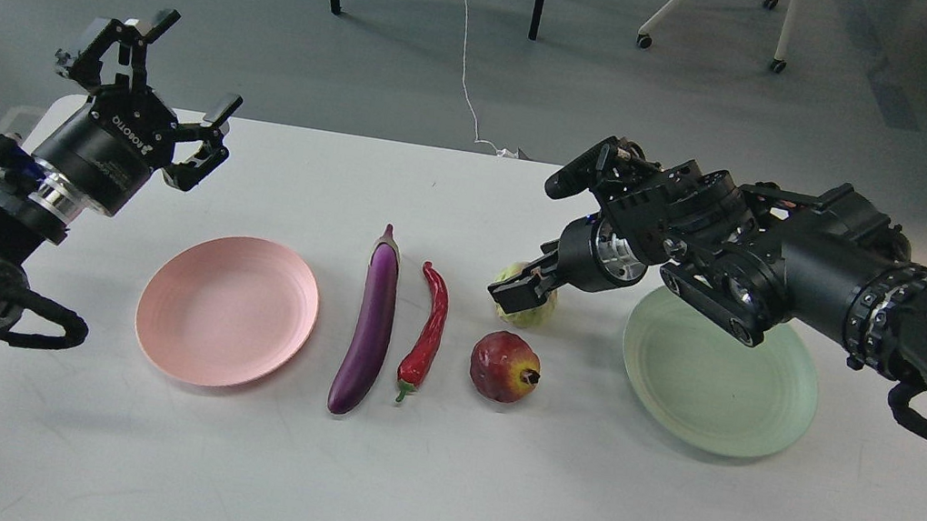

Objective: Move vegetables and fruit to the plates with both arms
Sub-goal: 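Lift the fruit with the right gripper and lower it onto the green plate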

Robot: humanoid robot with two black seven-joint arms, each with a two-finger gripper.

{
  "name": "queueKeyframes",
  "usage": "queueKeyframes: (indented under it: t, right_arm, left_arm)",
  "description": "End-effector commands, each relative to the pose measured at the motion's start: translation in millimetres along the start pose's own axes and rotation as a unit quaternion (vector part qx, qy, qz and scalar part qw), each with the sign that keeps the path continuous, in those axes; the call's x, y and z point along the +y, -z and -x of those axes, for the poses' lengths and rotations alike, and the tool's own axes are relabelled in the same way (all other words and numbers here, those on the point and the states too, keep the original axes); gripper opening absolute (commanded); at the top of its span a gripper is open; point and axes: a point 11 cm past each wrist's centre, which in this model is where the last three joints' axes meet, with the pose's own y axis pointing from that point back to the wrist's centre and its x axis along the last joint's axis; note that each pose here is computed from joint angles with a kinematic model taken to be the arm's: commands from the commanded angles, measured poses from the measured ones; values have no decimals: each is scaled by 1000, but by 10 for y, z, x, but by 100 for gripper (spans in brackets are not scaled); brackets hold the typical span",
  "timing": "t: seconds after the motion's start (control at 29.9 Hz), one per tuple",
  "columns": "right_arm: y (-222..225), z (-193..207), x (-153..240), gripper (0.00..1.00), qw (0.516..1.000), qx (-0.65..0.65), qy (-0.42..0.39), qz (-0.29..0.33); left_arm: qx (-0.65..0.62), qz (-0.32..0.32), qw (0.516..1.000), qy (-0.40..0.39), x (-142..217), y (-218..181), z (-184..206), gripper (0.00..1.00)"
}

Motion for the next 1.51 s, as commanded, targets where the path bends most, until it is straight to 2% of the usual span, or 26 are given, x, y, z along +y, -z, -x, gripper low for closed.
queueKeyframes:
  t: [0.0,0.07,0.13,0.3,0.47,0.57,0.7,0.87,0.97,1.17,1.27,1.47]
  right_arm:
    - [-17,8,0,93,1000,1,0,3]
    - [-22,20,-1,89,1000,2,2,4]
    - [-44,58,-4,77,1000,5,9,8]
    - [-63,81,3,58,1000,4,14,10]
    - [-89,67,32,33,1000,1,13,13]
    - [-171,25,131,33,1000,0,8,21]
    - [-363,-160,463,33,999,7,-9,42]
    - [-625,-217,1116,33,998,1,-29,59]
    - [-815,25,1548,33,997,-23,-32,71]
    - [-1208,916,2075,34,990,-64,14,124]
    - [-1286,1269,2105,34,987,-93,25,131]
    - [-1285,1490,1951,34,988,-92,13,125]
  left_arm:
    - [0,-1,1000,0,1,3,1,99]
    - [-1,0,1000,0,0,-1,0,99]
    - [-1,1,1000,0,0,-2,0,99]
    - [0,0,1000,0,0,-1,-1,99]
    - [-1,1,1000,0,2,-7,-3,99]
    - [-1,1,1000,-1,4,-12,-7,99]
    - [-2,1,1000,-1,6,-16,-10,99]
    - [-3,0,1000,-1,6,-15,-10,99]
    - [-2,0,1000,0,4,-11,-6,99]
    - [3,0,1000,4,-20,25,33,99]
    - [6,1,1000,12,-44,45,90,99]
    - [10,3,1000,22,-67,57,159,99]
